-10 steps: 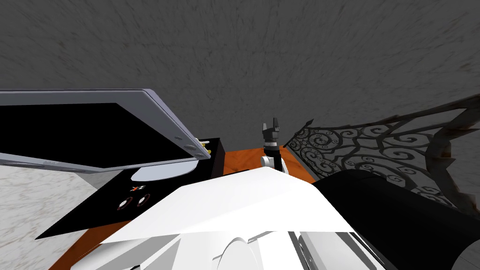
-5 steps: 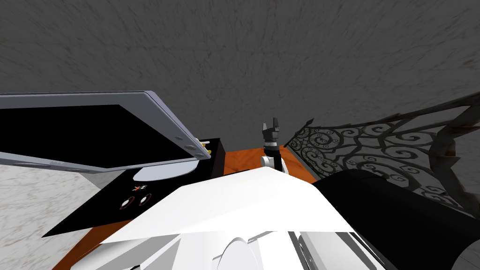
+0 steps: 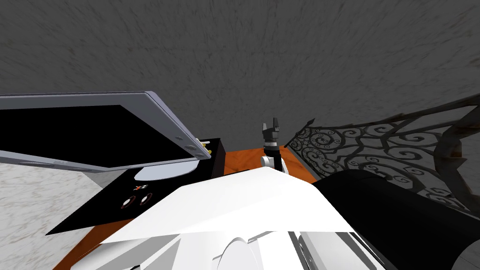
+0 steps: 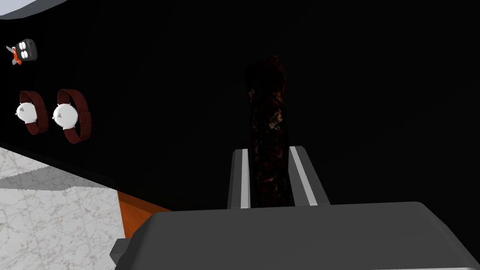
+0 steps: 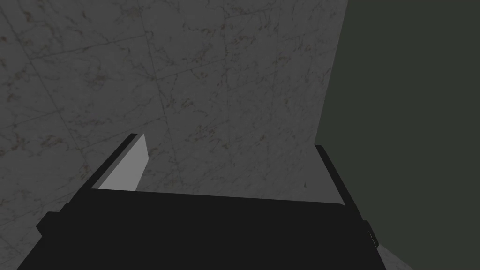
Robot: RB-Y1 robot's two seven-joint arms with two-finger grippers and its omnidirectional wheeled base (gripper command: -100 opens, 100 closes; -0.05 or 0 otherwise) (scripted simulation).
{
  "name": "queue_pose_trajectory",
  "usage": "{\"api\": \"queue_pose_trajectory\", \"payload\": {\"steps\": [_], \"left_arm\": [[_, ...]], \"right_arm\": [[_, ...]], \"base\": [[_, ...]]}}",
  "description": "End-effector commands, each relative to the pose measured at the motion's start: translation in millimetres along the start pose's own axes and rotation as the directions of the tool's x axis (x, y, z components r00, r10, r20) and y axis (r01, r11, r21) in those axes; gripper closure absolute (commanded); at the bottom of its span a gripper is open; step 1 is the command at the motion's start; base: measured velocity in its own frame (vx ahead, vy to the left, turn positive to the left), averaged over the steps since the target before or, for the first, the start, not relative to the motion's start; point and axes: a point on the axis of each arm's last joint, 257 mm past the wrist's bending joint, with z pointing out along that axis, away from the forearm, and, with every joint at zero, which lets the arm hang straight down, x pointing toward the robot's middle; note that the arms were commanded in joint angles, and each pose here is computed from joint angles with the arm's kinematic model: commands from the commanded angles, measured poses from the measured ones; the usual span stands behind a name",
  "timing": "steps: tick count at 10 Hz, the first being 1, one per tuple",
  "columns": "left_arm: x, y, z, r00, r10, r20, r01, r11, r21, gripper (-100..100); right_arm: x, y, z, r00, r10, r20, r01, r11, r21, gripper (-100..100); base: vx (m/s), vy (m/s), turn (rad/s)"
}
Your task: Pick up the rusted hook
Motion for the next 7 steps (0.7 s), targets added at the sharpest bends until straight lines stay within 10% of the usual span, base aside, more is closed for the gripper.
{"api": "queue_pose_trajectory", "payload": {"steps": [1,7], "left_arm": [[-0.4,1.7,0.2,1.0,-0.001,0.002,0.001,1.0,-0.003,100],[-0.4,1.7,0.2,1.0,-0.001,0.002,0.001,1.0,-0.003,100]], "right_arm": [[0.0,0.0,0.0,1.0,0.0,0.0,0.0,1.0,0.0,0],[0.0,0.0,0.0,1.0,0.0,0.0,0.0,1.0,0.0,0]], "base": [[0.006,-0.005,0.018],[-0.002,0.002,-0.006]]}}
